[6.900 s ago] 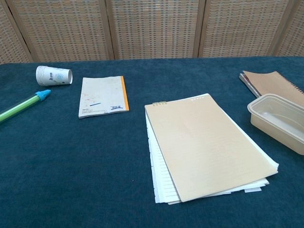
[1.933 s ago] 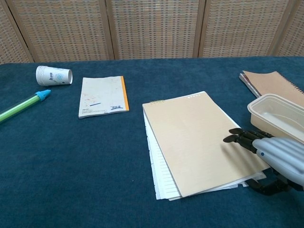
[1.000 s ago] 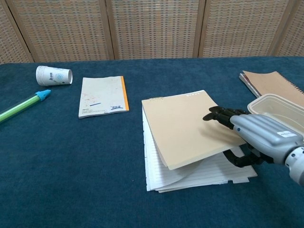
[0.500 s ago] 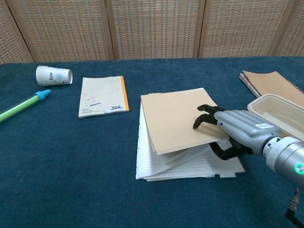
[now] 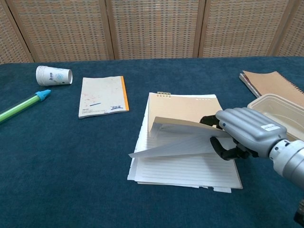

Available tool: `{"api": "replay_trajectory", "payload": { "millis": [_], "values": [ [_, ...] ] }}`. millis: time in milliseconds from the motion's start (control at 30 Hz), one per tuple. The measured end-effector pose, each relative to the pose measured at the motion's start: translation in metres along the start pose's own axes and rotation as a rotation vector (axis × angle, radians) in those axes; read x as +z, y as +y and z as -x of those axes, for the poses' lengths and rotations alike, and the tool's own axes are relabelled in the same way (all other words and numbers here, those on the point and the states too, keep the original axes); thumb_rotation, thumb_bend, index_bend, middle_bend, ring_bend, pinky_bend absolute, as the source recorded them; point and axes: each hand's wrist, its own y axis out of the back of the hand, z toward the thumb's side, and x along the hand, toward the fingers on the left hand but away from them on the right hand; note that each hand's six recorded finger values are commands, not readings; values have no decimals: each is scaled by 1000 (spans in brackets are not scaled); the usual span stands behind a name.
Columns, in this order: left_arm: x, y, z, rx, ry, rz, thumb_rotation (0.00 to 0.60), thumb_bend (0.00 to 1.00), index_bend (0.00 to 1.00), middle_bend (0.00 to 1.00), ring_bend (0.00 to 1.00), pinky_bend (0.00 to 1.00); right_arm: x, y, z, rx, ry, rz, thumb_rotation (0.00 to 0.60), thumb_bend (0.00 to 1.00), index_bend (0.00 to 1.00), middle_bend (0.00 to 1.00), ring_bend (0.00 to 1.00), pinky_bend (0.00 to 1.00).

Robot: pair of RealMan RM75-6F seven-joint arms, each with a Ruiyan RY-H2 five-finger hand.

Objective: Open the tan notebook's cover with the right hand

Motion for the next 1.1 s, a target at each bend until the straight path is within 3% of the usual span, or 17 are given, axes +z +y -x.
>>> {"api": "replay_trajectory", "payload": {
  "millis": [400,733,1100],
  "values": [
    [2,0,1,2,-7,-4,600,99,0,0,0,52,-6,10,-53,1,99,-48,600,851,617,547,491,579],
    [4,-1,2,2,-13,-9,600,100,0,0,0,52,-16,17,-98,18,108,-46,600,849,615,546,491,578],
    [3,1,2,10,-10,-2,600,100,0,0,0,52,-6,17,-128,32,143,-26,600,850,615,546,491,581]
  ]
}}
